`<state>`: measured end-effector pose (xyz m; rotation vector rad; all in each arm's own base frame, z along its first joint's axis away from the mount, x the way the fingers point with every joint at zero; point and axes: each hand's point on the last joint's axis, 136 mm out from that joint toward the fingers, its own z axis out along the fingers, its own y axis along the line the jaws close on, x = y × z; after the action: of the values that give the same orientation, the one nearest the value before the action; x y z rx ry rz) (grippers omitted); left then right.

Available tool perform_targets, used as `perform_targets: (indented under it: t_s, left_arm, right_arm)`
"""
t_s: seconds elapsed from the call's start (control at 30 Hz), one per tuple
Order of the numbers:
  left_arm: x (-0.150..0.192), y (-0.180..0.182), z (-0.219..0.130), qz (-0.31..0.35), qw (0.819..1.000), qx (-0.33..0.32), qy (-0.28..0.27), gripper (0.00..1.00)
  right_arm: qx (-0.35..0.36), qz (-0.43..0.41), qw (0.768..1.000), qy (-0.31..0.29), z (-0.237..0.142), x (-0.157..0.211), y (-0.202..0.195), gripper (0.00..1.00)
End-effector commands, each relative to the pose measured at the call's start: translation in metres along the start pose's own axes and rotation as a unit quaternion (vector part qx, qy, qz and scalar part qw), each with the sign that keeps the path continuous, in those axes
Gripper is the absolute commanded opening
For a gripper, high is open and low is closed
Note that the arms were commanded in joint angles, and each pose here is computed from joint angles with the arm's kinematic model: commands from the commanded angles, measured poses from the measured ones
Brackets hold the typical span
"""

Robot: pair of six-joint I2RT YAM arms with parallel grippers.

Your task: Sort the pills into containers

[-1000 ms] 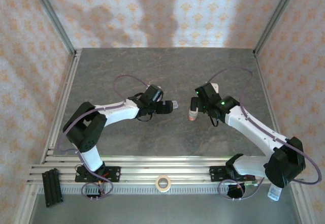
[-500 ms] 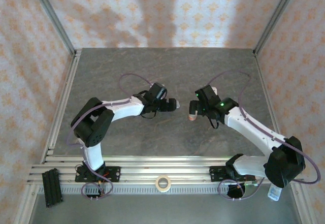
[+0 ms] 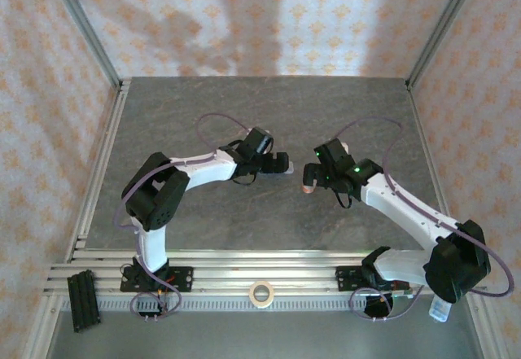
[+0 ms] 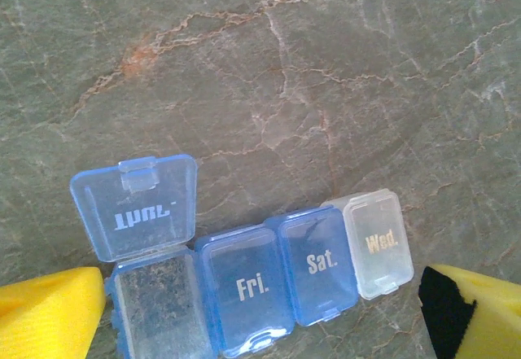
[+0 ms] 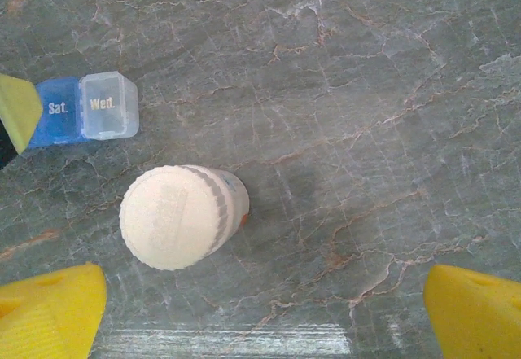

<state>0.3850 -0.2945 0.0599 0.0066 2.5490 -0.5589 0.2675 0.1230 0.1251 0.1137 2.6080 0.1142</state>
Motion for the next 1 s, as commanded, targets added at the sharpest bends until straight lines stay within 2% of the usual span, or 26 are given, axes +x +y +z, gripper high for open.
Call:
perform_targets:
  t_s: [0.0,0.13,0.4,0.63,0.97]
  left_arm:
    - [0.000,-0.011,-0.001,0.013,1.000,0.009,0.004,1.00]
    - [-0.003,-0.014,-0.017,0.024,1.000,0.016,0.001,1.00]
    - [-0.011,-0.013,-0.073,0.050,0.998,0.021,-0.039,1.00]
    - [-0.013,0.006,-0.106,0.061,0.996,-0.008,-0.069,1.00]
    - [-0.007,0.040,-0.126,0.042,0.995,-0.035,-0.088,1.00]
  right_arm:
    - [-0.002,0.014,1.000,-0.002,-0.002,0.001,-0.003,1.00]
    - [-0.020,0.023,0.999,-0.012,-0.012,-0.003,0.002,1.00]
    - [-0.054,0.020,0.998,-0.009,-0.021,-0.015,0.019,1.00]
    - [-0.034,-0.022,0.998,0.042,0.005,-0.018,0.033,0.92]
    - [0.004,-0.055,0.995,0.086,0.038,-0.017,0.036,0.81]
